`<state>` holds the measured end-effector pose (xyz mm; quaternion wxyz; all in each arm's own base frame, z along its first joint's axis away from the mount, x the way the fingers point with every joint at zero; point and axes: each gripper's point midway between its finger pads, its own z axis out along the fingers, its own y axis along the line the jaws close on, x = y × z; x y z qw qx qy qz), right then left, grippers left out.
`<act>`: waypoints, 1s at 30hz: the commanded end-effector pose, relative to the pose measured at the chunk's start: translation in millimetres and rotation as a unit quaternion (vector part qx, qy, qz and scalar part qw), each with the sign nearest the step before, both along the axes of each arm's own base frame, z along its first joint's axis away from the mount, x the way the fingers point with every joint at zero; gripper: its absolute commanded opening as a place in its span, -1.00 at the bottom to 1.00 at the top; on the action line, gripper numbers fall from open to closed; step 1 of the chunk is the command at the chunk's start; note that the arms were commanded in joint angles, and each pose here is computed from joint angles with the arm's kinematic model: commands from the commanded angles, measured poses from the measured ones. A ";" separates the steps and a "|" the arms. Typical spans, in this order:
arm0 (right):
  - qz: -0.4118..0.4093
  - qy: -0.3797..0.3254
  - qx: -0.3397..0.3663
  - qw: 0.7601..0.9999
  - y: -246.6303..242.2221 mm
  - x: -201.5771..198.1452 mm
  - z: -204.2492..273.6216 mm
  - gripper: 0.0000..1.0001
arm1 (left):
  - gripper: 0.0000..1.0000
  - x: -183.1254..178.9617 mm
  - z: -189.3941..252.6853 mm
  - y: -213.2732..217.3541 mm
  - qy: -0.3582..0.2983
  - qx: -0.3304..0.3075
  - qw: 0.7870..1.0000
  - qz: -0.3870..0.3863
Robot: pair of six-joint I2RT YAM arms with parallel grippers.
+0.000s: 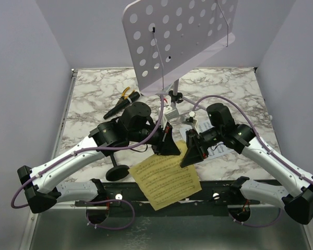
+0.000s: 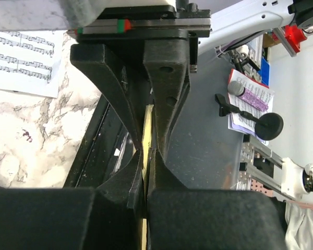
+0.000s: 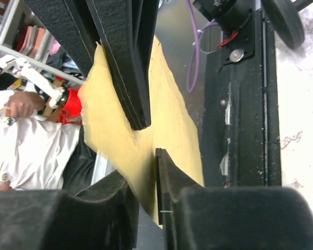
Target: Set up the instrument practice props
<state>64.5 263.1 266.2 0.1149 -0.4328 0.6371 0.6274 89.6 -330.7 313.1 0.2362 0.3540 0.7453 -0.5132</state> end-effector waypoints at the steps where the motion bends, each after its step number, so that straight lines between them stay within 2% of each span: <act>1: -0.038 -0.048 -0.006 0.998 3.7 12.3 2.9 -0.38 | -1.00 7.9 2.8 5.4 -0.012 0.006 1.000 0.013; 3: -0.074 -0.076 -0.018 0.994 5.9 25.5 -1.8 -0.14 | -1.00 11.0 8.5 9.6 -0.027 0.004 0.999 0.024; 6: -0.124 -0.115 -0.024 0.985 8.6 45.5 -3.6 0.09 | -1.00 13.6 21.7 18.9 -0.059 -0.011 0.997 0.041; 13: -0.247 -0.183 0.005 0.951 8.4 84.8 23.0 0.50 | -1.00 18.7 80.4 53.6 -0.162 -0.078 0.979 0.100; 16: -0.277 -0.201 0.049 0.938 6.6 88.0 40.7 0.57 | -1.00 14.8 109.2 70.1 -0.196 -0.120 0.966 0.120; 20: -0.266 -0.214 0.130 0.931 7.7 75.0 64.7 0.62 | -1.00 7.5 146.7 91.4 -0.223 -0.192 0.944 0.151; 24: -0.238 -0.215 0.189 0.928 8.6 58.8 79.4 0.76 | -1.00 0.1 173.6 108.4 -0.223 -0.268 0.920 0.178; 30: -0.182 -0.206 0.277 0.921 10.8 37.0 98.6 0.88 | -1.00 1.5 188.0 120.0 -0.208 -0.345 0.891 0.212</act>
